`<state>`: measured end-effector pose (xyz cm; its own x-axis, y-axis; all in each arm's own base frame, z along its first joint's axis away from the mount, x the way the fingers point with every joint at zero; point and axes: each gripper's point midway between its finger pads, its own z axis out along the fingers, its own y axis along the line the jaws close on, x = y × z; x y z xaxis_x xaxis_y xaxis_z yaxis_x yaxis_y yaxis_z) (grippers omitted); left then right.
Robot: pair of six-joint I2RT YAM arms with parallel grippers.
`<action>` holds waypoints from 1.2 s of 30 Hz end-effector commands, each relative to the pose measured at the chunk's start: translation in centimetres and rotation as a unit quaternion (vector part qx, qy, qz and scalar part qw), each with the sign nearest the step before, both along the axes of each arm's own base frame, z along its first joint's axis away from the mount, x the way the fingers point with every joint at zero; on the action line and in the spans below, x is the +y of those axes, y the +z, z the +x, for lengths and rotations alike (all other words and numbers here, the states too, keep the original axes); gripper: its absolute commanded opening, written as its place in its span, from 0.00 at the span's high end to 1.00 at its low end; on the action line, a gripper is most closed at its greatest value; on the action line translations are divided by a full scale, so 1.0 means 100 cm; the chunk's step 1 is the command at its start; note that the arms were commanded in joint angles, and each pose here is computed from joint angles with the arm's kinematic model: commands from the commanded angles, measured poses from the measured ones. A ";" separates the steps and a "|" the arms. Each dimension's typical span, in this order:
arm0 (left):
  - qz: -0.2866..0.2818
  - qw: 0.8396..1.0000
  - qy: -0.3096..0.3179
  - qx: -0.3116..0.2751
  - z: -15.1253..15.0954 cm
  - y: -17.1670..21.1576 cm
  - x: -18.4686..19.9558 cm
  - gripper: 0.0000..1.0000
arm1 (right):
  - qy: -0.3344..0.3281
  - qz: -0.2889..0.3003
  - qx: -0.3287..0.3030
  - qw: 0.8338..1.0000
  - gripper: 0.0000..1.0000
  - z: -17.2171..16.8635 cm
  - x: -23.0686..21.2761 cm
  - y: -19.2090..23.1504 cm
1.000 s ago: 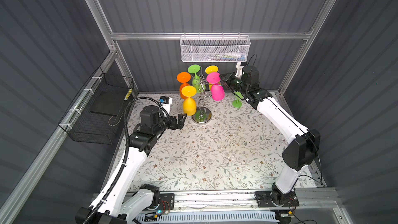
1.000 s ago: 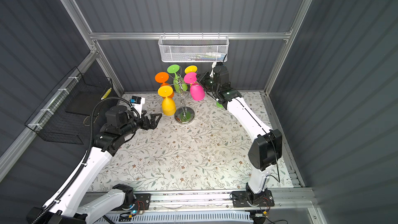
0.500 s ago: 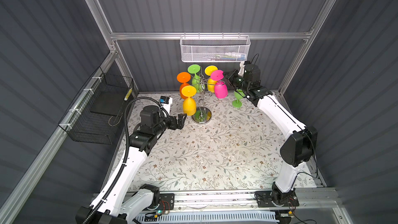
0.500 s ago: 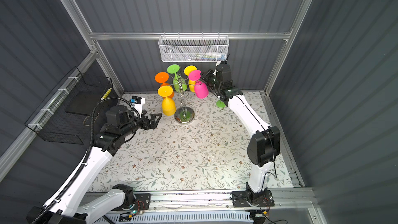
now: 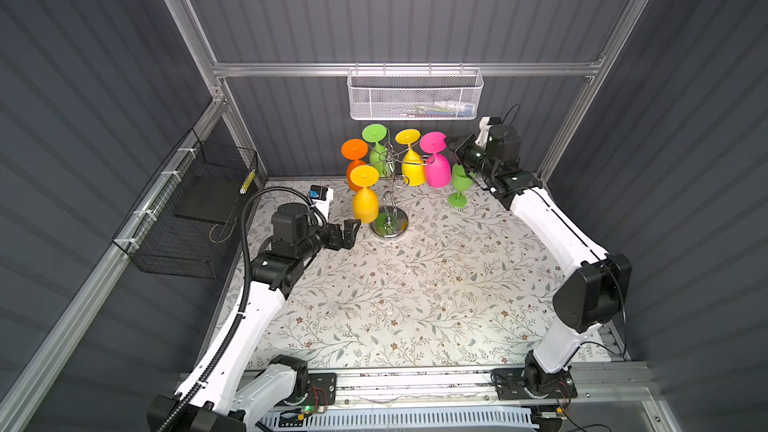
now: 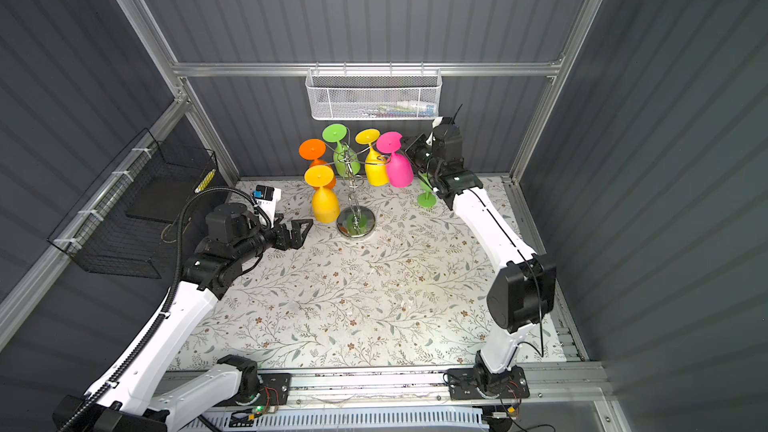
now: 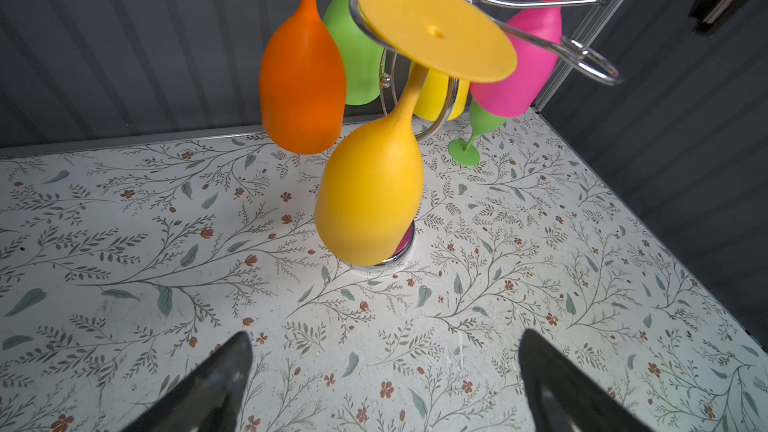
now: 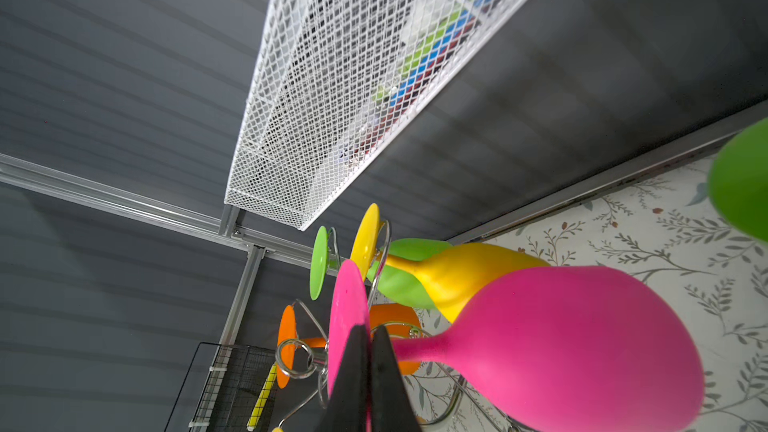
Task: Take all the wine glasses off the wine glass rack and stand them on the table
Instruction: 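Lift the magenta glass off its hook and pull it toward the robot, then carry the magenta glass toward the left gripper while the left gripper approaches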
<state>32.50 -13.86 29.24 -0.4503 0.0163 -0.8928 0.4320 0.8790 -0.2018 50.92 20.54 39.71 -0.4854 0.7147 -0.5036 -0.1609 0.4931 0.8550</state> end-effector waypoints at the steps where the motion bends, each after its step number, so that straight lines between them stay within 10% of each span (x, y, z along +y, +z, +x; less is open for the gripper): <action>1: 0.009 1.000 -0.002 0.004 -0.001 -0.006 -0.001 0.00 | -0.010 0.004 -0.039 0.999 1.00 -0.014 -0.015 0.029; 23: -0.008 0.999 0.038 0.024 0.003 -0.007 0.007 0.00 | 0.032 -0.122 -0.042 0.991 1.00 -0.157 -0.041 -0.017; 36: -0.077 0.988 0.087 0.104 0.003 -0.010 0.008 0.00 | 0.113 -0.282 -0.115 0.946 1.00 -0.229 0.020 -0.111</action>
